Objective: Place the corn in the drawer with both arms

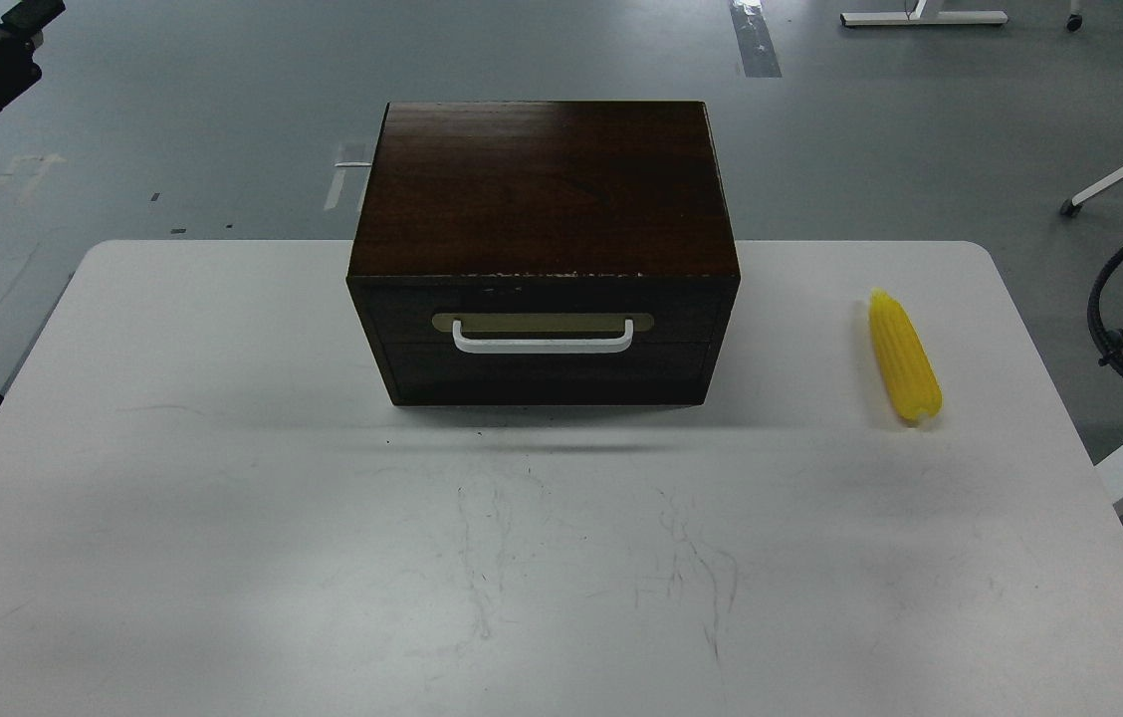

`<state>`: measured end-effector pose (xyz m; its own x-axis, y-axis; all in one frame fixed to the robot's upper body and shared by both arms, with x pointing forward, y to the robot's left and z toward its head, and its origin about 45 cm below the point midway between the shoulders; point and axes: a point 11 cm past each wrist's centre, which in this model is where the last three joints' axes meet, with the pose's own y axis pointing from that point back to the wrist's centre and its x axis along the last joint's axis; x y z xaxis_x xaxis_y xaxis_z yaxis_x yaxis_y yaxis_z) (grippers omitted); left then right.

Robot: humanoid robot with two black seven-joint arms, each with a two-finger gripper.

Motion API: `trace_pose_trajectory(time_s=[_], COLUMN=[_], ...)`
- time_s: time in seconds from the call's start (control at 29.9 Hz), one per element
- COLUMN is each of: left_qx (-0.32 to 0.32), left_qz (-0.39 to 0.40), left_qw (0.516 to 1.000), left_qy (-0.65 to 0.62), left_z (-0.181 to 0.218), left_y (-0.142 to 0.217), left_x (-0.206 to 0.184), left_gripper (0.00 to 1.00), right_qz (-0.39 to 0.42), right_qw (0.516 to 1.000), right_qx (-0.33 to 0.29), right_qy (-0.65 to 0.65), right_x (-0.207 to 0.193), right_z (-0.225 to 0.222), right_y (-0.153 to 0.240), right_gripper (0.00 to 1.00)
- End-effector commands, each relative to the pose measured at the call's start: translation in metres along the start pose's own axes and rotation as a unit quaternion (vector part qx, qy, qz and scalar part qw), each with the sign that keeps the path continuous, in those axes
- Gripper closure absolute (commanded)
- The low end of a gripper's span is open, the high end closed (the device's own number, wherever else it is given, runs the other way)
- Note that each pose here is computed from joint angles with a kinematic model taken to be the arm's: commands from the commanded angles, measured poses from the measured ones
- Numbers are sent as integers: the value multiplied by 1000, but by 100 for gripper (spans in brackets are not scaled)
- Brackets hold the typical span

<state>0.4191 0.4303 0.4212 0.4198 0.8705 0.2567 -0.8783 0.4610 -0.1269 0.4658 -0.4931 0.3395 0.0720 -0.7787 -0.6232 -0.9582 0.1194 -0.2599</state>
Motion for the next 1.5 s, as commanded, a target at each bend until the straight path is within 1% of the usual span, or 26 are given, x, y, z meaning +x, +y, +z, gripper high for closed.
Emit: trace_pose_trajectory(time_s=[0.0, 0.03, 0.07, 0.1, 0.17, 0.23, 0.27, 0.33, 0.37, 0.4, 0.43, 0.5, 0.53, 0.57, 0.63, 0.7, 0.73, 0.77, 0.84, 0.9, 1.0, 1.14, 1.24, 1.47], left_qx=[-17, -25, -26, -34, -40, -60, -65, -75, -75, -74, -73, -75, -76, -73, -75, -78, -79, -80, -77, -69, -73, -59, -58, -44], left_qz=[-105, -156, -181, -229, -271, -317, -332, -375, -375, -392, -399, -411, -416, -428, -441, -476, -485, -502, -517, -539, -547, -527, -538, -542], left_qw=[991, 979, 971, 953, 935, 900, 889, 837, 837, 810, 795, 737, 721, 690, 664, 619, 607, 581, 556, 512, 489, 464, 454, 439], left_qy=[-82, -129, -152, -194, -226, -293, -310, -392, -392, -430, -451, -532, -549, -579, -599, -620, -625, -635, -646, -665, -675, -710, -708, -715], left_z=[40, 53, 57, 62, 62, 61, 61, 56, 56, 50, 46, 35, 31, 20, 11, -6, -10, -17, -26, -39, -41, -51, -62, -72], left_y=[-13, -21, -23, -26, -26, -32, -33, -37, -37, -38, -39, -48, -50, -53, -54, -54, -54, -53, -53, -58, -65, -84, -81, -80], left_x=[-51, -78, -92, -122, -149, -188, -198, -227, -227, -238, -242, -256, -261, -271, -282, -305, -311, -321, -328, -337, -349, -354, -361, -356], left_gripper=[11, 11, 11, 11, 10, 10, 10, 10, 10, 10, 10, 10, 10, 10, 10, 11, 11, 11, 11, 11, 11, 11, 11, 11], right_qz=[0, 0, 0, -1, -1, -3, -4, -3, -3, -2, -2, 1, 3, 7, 9, 11, 11, 10, 10, 10, 10, 14, 21, 29], right_qw=[1000, 1000, 1000, 1000, 1000, 1000, 1000, 1000, 1000, 1000, 1000, 1000, 1000, 1000, 1000, 1000, 1000, 1000, 1000, 1000, 1000, 1000, 1000, 999], right_qx=[-4, -6, -7, -10, -11, -10, -10, -8, -8, -6, -5, -4, -3, -1, 0, -1, -1, -2, -2, -2, -2, 0, 2, 6], right_qy=[3, 2, 2, 0, -1, -3, -3, -2, -2, 0, 1, 2, 4, 5, 6, 7, 7, 7, 6, 6, 6, 8, 10, 14], right_x=[1, 0, 0, -1, -2, -3, -4, -3, -3, -2, -2, 1, 2, 4, 6, 7, 7, 7, 7, 7, 7, 9, 14, 19], right_z=[2, 3, 5, 7, 9, 10, 9, 7, 7, 4, 2, 1, 0, -1, -2, -1, -1, 0, -1, -1, -1, -2, -3, -7], right_y=[0, 0, 0, 0, 0, -1, -1, -1, -1, -1, -1, 0, 0, 1, 2, 2, 2, 2, 2, 2, 2, 3, 4, 6], right_gripper=[0, 0, 0, 0, 0, 0, 0, 0, 0, 0, 0, 0, 0, 0, 0, 0, 0, 0, 0, 0, 0, 0, 0, 0])
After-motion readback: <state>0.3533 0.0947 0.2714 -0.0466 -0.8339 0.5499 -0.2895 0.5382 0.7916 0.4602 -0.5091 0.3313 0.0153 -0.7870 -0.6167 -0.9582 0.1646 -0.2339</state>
